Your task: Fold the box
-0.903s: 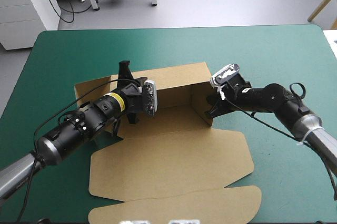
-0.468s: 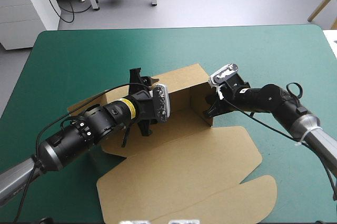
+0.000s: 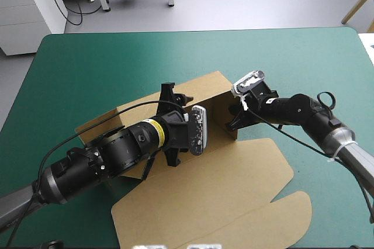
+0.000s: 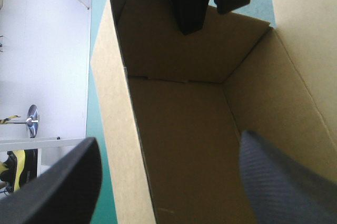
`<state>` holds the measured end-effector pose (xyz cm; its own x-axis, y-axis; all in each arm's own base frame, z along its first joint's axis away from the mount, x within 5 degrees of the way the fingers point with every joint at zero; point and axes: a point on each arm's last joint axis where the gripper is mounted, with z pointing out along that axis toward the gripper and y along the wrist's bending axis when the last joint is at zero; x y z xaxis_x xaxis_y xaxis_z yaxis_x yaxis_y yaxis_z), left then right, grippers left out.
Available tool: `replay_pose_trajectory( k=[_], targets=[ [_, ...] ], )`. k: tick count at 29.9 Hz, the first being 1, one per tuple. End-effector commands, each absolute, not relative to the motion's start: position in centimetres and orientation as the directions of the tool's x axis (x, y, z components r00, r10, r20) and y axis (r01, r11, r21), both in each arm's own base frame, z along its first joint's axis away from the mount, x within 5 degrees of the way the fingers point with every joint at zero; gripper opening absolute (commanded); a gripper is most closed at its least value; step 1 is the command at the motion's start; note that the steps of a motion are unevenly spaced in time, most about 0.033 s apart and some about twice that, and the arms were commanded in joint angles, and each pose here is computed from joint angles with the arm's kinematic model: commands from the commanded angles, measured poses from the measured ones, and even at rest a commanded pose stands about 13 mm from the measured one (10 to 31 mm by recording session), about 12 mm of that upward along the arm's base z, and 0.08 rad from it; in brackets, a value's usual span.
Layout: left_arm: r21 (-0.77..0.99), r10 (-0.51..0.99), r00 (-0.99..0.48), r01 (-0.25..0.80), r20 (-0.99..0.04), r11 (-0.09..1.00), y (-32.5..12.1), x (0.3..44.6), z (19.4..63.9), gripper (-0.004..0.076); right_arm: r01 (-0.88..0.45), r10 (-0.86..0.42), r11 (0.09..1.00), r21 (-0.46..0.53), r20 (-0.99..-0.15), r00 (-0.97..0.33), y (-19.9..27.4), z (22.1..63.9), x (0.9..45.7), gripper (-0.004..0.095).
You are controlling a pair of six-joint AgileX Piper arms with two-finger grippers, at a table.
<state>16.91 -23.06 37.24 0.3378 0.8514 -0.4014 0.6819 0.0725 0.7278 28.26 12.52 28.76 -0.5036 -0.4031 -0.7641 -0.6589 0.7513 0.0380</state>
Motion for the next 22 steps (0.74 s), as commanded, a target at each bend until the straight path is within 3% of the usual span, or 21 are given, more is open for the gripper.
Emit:
replay_pose_trajectory(
  k=[1,7,16,22],
  targets=[
    [0.752,0.826,0.349,0.646,-0.442,0.129,-22.5,16.1,40.6,0.0378,-0.639,-0.371,0.769,-0.004,-0.817,-0.441,12.3,31.0,28.3,-0.0018],
    [0.708,0.855,0.262,0.688,-0.447,0.159,-21.6,15.8,42.1,0.0000,-0.635,-0.372,0.772,-0.011,-0.819,-0.438,12.3,31.0,28.3,-0.0019],
    [0.647,0.846,0.177,0.726,-0.502,0.233,-20.2,15.1,45.7,0.0015,-0.610,-0.350,0.792,-0.018,-0.832,-0.430,12.1,31.2,28.6,-0.0019],
    [0.582,0.816,0.028,0.715,-0.577,0.388,-18.1,16.9,46.9,0.0015,-0.532,-0.316,0.846,-0.036,-0.838,-0.445,11.5,31.8,29.2,-0.0018]
  ],
)
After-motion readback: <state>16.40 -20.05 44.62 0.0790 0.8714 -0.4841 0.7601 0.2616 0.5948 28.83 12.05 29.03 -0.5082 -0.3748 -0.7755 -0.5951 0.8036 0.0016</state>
